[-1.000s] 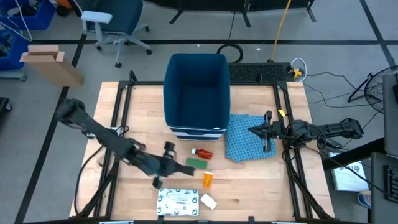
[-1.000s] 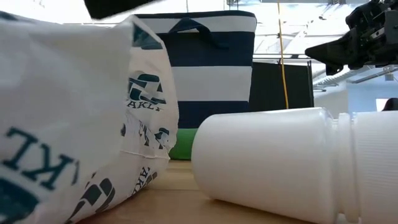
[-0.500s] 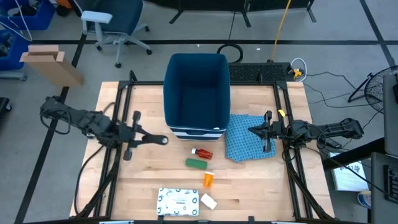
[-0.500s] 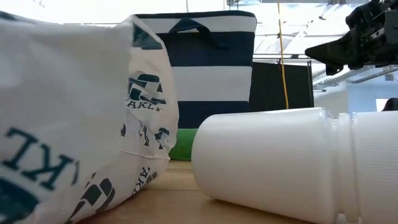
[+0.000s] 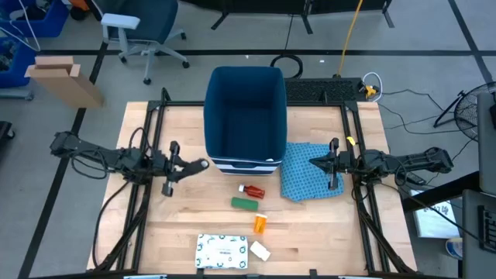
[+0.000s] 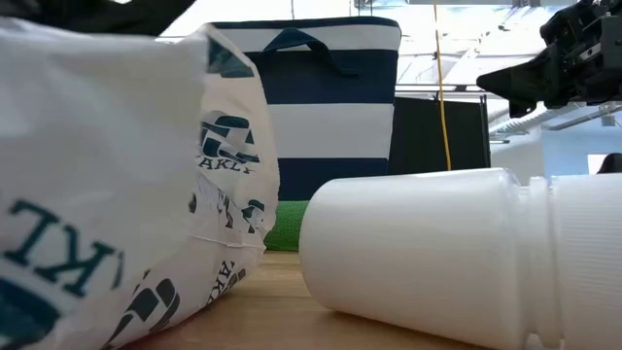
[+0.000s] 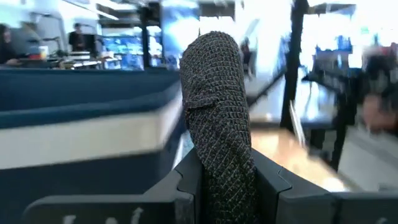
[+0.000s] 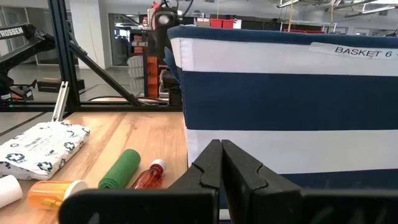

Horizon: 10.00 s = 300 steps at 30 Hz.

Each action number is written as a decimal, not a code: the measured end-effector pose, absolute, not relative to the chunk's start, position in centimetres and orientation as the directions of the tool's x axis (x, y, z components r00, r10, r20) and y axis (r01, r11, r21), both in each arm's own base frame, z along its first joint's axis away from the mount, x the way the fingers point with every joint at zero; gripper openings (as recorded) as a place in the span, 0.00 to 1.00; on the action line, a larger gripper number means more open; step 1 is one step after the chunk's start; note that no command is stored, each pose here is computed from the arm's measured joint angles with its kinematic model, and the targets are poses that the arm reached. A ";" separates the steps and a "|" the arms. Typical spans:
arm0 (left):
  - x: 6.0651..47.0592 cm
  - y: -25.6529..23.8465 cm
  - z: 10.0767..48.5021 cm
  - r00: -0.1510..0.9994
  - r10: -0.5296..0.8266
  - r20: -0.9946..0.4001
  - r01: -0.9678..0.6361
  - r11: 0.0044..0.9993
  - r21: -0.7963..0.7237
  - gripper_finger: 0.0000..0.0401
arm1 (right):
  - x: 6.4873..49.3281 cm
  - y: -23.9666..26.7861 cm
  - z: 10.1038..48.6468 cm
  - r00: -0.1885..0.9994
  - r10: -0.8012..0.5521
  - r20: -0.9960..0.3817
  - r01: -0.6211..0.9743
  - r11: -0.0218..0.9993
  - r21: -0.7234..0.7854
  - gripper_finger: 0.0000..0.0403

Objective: Pick & place medical supplies in basket/bin
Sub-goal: Put the black bandage into the blue bin, then put the green bandage into the blue bin

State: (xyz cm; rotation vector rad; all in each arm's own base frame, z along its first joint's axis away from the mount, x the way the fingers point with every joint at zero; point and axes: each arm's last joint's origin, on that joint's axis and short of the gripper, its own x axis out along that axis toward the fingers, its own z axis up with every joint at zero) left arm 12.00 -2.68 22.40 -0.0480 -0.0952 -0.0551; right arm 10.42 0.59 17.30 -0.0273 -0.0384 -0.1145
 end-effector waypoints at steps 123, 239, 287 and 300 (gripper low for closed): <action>15.2 -2.2 27.2 0.971 0.113 -0.209 -0.085 0.987 0.135 0.00 | 10.7 0.6 17.8 0.989 -0.114 0.089 0.115 0.993 -0.008 0.00; 11.8 -1.5 16.3 0.979 0.084 -0.188 -0.081 0.996 0.022 0.05 | 32.2 12.0 32.4 0.775 0.490 -0.399 -0.525 0.851 0.026 0.24; 11.8 -1.5 16.4 0.981 0.083 -0.177 -0.083 0.997 0.011 0.05 | 21.0 2.0 35.8 0.991 0.096 -0.095 -0.085 0.989 0.118 0.21; 11.8 -1.5 16.2 0.978 0.083 -0.193 -0.079 0.996 0.033 0.05 | 27.8 -8.9 39.9 0.945 -0.188 -0.268 0.197 0.980 0.007 0.21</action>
